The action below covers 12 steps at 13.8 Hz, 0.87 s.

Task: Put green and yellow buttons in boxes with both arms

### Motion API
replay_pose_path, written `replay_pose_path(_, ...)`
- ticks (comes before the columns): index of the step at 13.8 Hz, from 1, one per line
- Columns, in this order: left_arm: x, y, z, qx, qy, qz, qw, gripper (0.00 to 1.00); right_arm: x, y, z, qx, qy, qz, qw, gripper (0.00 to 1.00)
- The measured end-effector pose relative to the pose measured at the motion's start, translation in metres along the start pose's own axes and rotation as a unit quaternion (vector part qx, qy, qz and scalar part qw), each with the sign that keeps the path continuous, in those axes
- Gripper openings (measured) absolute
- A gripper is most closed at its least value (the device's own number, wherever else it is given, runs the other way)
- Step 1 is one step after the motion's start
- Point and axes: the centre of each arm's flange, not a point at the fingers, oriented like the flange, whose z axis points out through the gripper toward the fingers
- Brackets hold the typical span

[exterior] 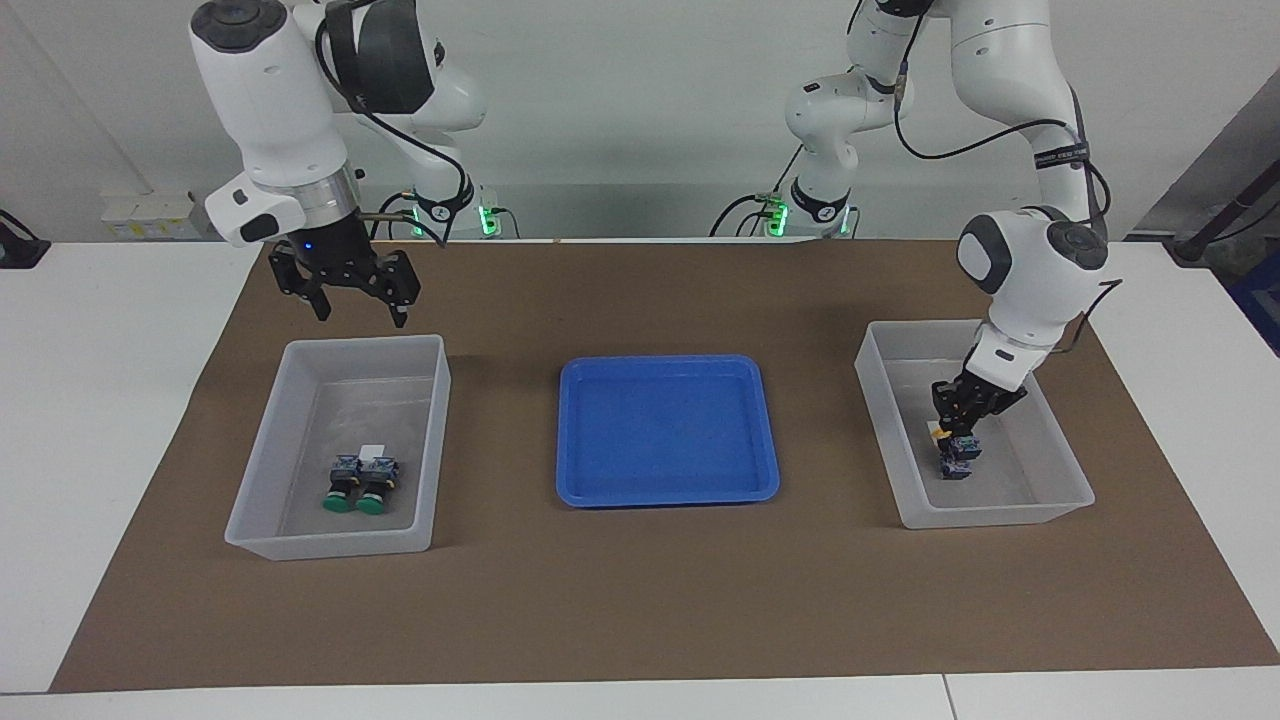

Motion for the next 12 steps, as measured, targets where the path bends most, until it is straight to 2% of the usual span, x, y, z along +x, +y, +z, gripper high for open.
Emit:
replay_pose_path(3, 0.0, 0.002, 0.0, 0.0, 0.004, 0.001, 1.0, 0.33, -0.007, 0.001, 0.0, -0.007, -0.03, -0.002, 1.0, 1.0)
replay_pose_path(4, 0.0, 0.002, 0.0, 0.0, 0.004, 0.001, 1.0, 0.37, -0.008, 0.001, 0.001, -0.008, -0.035, -0.003, 0.999, 1.0)
replay_pose_path(5, 0.0, 0.002, 0.001, 0.0, 0.005, 0.001, 1.0, 0.51, -0.009, 0.001, 0.001, -0.009, -0.037, -0.004, 0.999, 1.0)
replay_pose_path(8, 0.007, 0.001, -0.007, 0.0, 0.012, 0.001, 1.0, 0.85, -0.009, 0.0, 0.001, -0.008, -0.037, -0.005, 0.999, 1.0)
replay_pose_path(9, 0.014, 0.0, -0.017, 0.0, 0.01, 0.001, 1.0, 0.99, -0.009, 0.0, 0.001, -0.008, -0.037, -0.005, 0.999, 1.0)
replay_pose_path(12, 0.046, -0.001, -0.077, -0.001, -0.009, 0.002, 1.0, 1.0, -0.009, 0.001, 0.001, -0.008, -0.037, -0.004, 0.999, 1.0)
